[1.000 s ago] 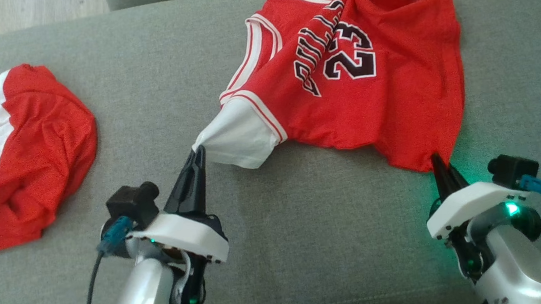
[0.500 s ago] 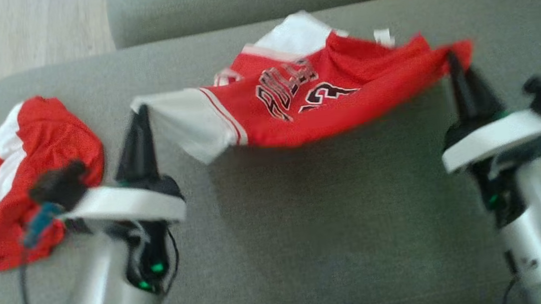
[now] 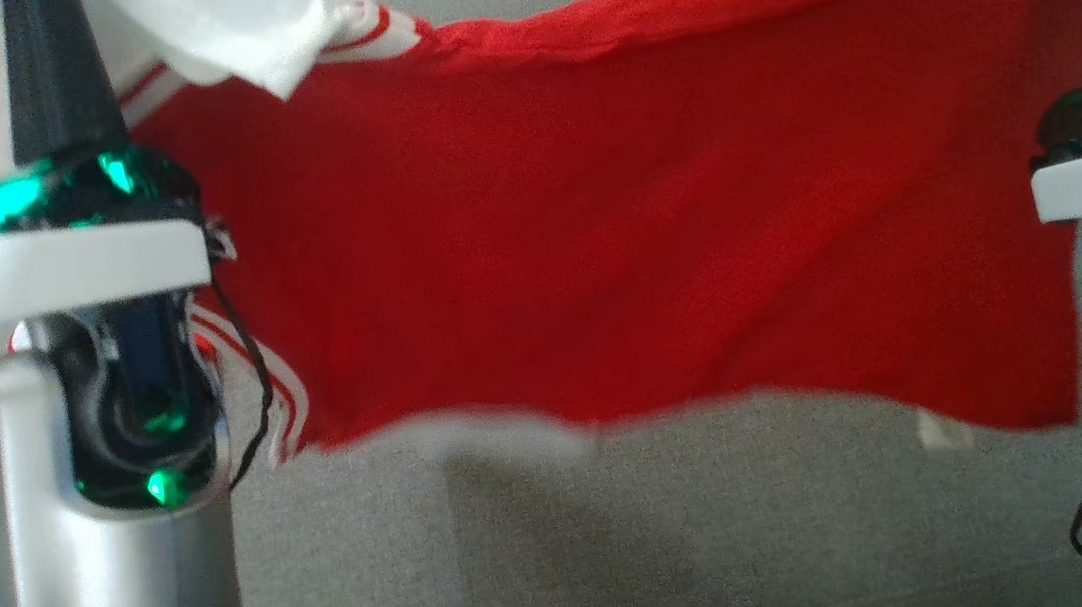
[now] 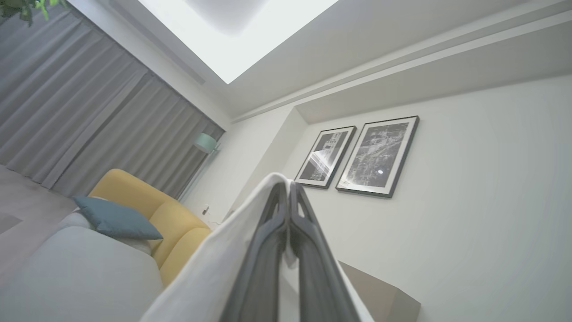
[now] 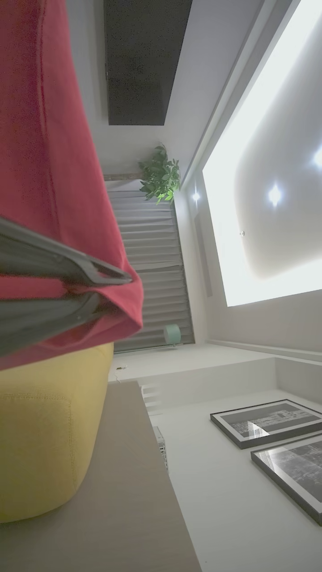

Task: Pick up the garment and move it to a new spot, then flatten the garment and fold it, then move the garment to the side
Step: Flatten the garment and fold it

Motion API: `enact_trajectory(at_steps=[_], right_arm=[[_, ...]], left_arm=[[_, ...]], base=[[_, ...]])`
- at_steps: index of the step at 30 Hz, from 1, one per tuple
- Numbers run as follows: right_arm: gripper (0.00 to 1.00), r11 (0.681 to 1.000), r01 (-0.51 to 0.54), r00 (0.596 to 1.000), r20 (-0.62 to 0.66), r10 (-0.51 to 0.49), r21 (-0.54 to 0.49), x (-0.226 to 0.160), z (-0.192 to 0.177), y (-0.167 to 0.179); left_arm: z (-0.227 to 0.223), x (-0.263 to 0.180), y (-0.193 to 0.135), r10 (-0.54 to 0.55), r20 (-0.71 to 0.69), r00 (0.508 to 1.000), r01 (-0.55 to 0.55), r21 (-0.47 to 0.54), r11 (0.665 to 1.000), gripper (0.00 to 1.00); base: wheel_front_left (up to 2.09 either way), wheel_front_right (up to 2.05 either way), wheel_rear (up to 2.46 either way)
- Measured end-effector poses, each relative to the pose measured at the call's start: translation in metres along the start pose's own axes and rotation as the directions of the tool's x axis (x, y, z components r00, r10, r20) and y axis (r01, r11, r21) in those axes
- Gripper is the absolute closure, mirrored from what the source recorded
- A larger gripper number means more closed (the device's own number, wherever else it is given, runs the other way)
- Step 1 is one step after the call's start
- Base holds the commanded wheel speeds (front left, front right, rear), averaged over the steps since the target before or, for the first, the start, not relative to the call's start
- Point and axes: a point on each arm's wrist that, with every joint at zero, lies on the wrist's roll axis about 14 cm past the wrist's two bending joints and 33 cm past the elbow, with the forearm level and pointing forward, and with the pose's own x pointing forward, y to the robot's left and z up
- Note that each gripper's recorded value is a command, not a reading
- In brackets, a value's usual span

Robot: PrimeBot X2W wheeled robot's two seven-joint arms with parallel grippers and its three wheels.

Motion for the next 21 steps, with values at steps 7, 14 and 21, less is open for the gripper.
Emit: enact_trajectory(at_steps=[7,14,21], right_arm=[[1.0,0.997,0.069,0.991,-0.114,-0.066,0.021,0.008,-0.028,-0.013],[1.0,0.994,0.108,0.972,-0.208,-0.109,-0.018,0.099,-0.076,-0.044],[1.0,0.985,0.104,0.982,-0.142,-0.123,-0.134,0.185,-0.103,-0.069]], left_arm=[[-0.007,0.032,0.003,-0.019,-0.07,0.997,0.023,0.057,0.998,1.0],[-0.081,0.093,0.084,0.103,-0.274,0.956,-0.06,0.161,0.985,1.0],[-0.087,0.164,0.119,0.069,-0.186,0.98,-0.015,0.28,0.96,1.0]], base=[[0.0,0.0,0.0],[0.0,0.0,0.0],[0.0,0.0,0.0]])
